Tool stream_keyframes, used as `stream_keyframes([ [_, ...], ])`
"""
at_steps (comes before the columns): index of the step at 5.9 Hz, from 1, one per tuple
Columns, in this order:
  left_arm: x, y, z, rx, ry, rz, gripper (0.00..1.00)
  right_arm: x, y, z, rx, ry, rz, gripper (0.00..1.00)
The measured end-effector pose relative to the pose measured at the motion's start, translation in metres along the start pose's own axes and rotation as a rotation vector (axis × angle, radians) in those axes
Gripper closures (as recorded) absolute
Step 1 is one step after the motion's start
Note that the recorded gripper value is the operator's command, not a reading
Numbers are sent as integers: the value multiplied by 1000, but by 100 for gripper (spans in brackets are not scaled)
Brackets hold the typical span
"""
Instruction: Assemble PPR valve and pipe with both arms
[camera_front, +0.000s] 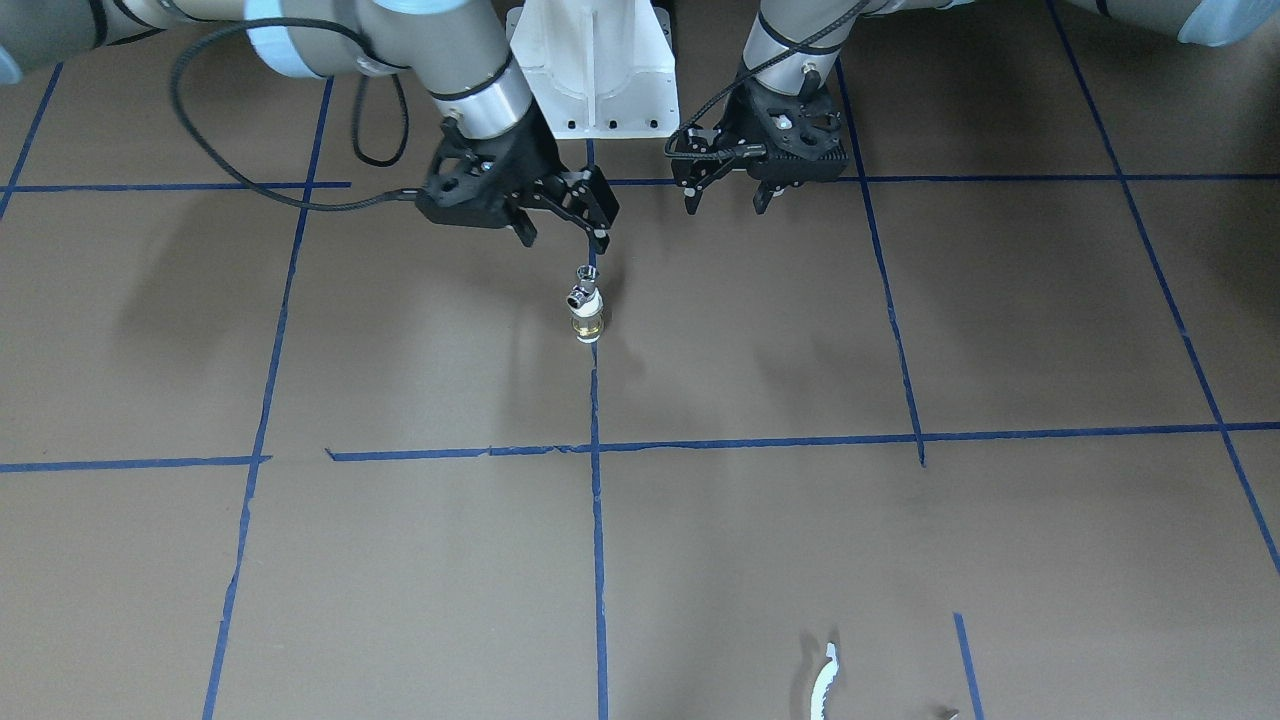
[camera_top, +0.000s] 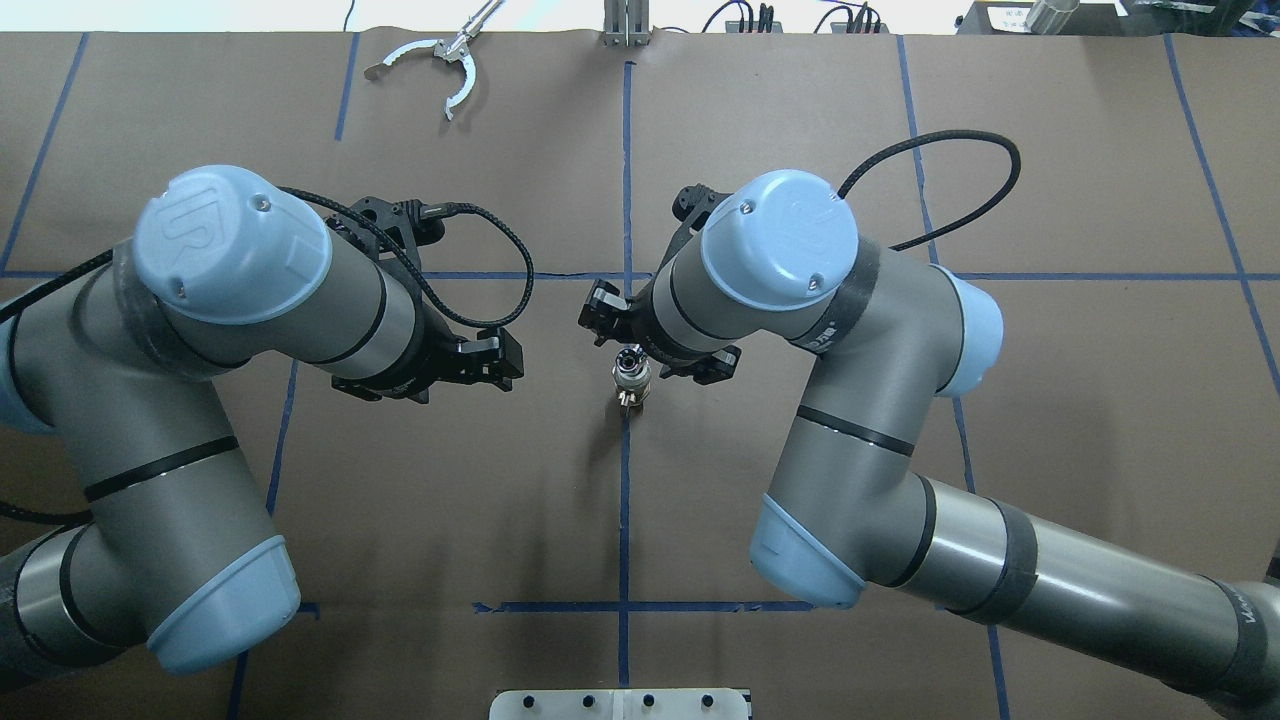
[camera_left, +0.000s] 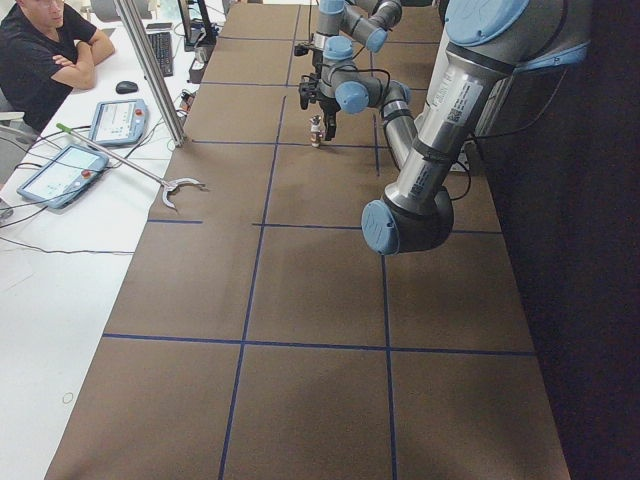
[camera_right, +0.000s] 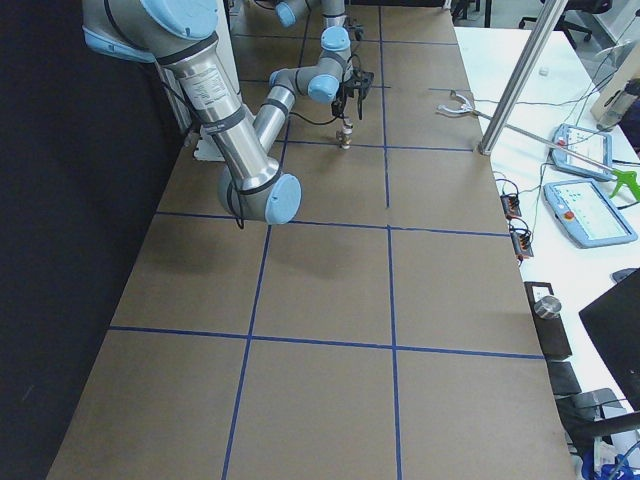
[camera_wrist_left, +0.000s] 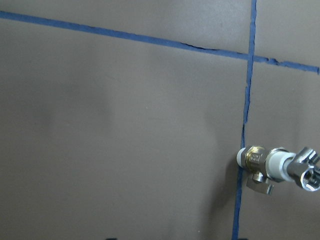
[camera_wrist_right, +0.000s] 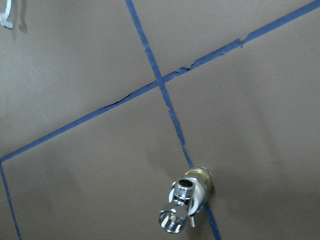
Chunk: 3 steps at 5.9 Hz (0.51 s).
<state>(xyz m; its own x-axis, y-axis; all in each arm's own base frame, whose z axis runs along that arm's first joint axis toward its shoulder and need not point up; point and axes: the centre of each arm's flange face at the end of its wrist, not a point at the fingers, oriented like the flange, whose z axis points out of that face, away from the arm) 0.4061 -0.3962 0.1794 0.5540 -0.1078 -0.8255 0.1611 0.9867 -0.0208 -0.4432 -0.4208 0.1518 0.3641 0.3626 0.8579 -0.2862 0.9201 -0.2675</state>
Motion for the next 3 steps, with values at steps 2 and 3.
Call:
stream_keyframes([
  [2, -40, -16, -5, -3, -31, 65, 16, 109, -51, -58, -15, 46, -75, 0],
  [3, -82, -25, -10, 3, -72, 126, 15, 176, -82, -77, -2, 111, -153, 0],
])
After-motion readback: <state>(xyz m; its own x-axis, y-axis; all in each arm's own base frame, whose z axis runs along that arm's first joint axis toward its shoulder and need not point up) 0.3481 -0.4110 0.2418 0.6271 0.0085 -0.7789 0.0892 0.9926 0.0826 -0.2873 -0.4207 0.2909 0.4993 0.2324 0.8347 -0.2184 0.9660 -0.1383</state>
